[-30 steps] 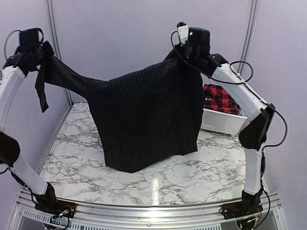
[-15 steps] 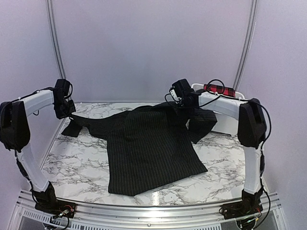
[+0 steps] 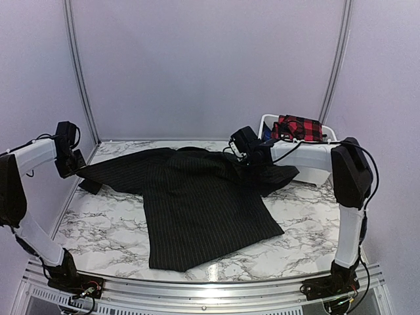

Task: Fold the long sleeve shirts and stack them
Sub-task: Flatten out the crumpled shirt at the center of the board.

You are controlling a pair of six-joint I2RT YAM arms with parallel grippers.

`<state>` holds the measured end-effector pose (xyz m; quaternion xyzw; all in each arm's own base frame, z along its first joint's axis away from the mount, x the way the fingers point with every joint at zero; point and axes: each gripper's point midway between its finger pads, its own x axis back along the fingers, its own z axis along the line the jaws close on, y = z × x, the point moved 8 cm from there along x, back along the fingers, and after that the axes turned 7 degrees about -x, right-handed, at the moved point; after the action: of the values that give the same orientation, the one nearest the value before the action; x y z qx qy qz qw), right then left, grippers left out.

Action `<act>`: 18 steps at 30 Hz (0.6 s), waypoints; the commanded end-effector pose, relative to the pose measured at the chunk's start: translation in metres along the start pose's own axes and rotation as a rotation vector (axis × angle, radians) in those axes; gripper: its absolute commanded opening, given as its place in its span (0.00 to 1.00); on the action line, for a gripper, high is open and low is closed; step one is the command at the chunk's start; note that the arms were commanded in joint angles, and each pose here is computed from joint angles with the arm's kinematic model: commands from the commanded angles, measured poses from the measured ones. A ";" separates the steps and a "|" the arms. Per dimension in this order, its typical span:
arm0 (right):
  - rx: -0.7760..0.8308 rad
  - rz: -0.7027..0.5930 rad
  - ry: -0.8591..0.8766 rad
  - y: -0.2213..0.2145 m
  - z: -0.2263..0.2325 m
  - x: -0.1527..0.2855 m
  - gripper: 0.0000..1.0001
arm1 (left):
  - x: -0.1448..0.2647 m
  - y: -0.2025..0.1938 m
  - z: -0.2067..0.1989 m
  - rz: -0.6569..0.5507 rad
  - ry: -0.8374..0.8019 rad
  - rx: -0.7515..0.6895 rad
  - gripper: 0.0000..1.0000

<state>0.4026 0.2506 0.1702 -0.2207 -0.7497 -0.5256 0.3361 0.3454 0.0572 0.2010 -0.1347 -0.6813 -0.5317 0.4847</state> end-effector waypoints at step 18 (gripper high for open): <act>-0.053 -0.092 0.039 0.035 0.017 0.033 0.48 | 0.056 0.013 -0.072 -0.147 -0.255 -0.141 0.59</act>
<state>0.3891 0.2572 0.1621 -0.2397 -0.7384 -0.5267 0.3461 0.3518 0.0229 0.2192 -0.1628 -0.6940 -0.5591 0.4233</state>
